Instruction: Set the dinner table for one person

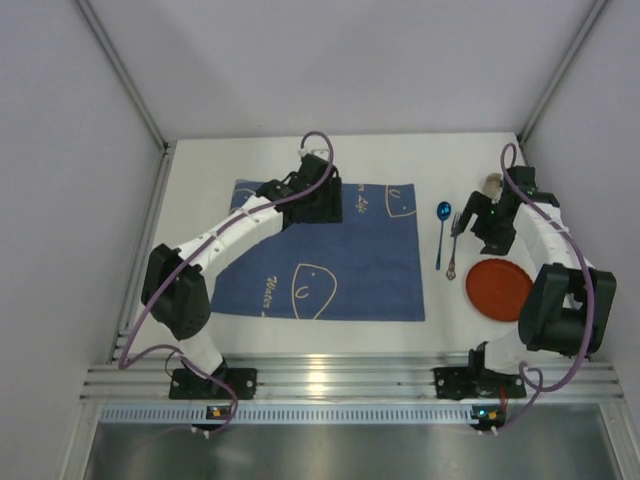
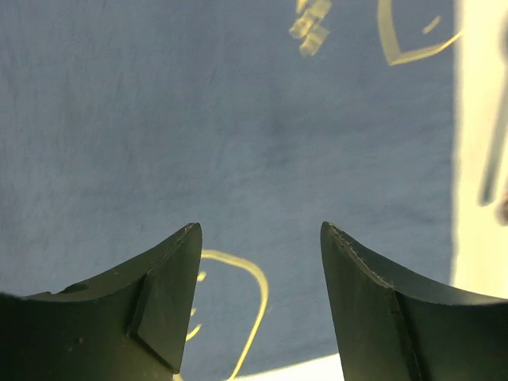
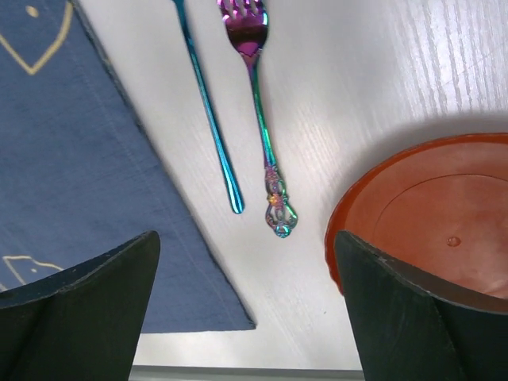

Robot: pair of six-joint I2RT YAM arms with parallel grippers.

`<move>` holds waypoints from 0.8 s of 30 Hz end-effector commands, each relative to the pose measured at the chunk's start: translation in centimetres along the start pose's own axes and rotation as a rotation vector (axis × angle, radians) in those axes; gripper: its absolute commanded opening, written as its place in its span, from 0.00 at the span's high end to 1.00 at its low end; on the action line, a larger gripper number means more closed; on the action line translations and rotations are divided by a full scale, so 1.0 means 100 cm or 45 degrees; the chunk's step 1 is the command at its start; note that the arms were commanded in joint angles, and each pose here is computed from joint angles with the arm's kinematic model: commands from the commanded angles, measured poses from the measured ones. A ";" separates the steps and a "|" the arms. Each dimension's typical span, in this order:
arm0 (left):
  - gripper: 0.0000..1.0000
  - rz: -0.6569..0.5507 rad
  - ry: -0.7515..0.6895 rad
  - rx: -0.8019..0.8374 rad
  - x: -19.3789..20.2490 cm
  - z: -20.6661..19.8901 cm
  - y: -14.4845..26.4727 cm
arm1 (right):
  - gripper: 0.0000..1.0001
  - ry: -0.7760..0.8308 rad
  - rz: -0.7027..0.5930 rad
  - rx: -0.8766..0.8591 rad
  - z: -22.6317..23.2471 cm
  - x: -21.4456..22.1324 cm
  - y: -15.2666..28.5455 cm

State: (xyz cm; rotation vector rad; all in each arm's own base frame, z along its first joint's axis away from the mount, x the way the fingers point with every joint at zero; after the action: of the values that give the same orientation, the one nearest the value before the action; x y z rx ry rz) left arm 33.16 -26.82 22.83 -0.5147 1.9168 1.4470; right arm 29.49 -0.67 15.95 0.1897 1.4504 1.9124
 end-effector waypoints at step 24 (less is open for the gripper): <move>0.35 0.201 -0.025 -0.245 0.062 0.038 0.025 | 0.64 0.129 0.132 0.239 0.018 -0.020 -0.099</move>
State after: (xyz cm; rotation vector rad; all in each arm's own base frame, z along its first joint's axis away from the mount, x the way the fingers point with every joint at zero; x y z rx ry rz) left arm 27.51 -21.90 18.76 -0.4070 1.8653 1.7341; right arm 34.51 0.61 8.12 0.3180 1.7151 1.9281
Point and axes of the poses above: each gripper's point midway between its finger pads, its own y axis back along the fingers, its own z axis along the line the jaws close on, x = y × z, the point moved 5 cm from there along y, back along the fingers, and after that the axes turned 9 degrees about -y, right-handed, at the moved point
